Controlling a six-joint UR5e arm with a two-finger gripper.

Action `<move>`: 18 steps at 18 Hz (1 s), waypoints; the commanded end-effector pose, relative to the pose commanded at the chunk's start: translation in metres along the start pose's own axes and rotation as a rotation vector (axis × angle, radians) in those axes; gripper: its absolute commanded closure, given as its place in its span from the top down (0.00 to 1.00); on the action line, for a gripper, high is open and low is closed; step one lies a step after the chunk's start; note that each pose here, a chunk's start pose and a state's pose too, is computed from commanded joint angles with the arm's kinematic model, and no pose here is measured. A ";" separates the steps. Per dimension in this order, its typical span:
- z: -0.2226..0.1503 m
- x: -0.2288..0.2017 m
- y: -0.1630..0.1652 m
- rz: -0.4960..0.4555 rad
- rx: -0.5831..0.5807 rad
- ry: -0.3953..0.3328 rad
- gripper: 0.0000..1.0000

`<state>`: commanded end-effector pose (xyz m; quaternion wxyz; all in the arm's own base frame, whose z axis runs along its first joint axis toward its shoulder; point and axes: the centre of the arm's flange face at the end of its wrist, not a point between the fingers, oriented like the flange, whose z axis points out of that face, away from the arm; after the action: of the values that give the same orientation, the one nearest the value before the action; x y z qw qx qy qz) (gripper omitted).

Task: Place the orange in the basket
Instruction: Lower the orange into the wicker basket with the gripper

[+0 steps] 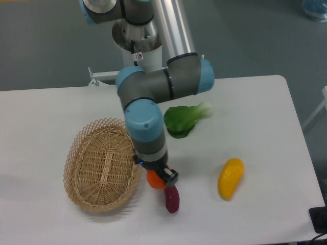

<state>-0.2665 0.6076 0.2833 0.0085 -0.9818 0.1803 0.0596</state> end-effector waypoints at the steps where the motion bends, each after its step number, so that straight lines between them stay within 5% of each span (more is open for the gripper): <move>1: -0.001 0.008 -0.008 0.012 0.002 0.000 0.76; 10: 0.013 0.048 -0.048 0.017 0.010 -0.007 0.76; 18: 0.026 0.063 -0.066 -0.005 0.033 -0.027 0.95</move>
<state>-0.1878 0.6477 0.2497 0.0274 -0.9811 0.1785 0.0700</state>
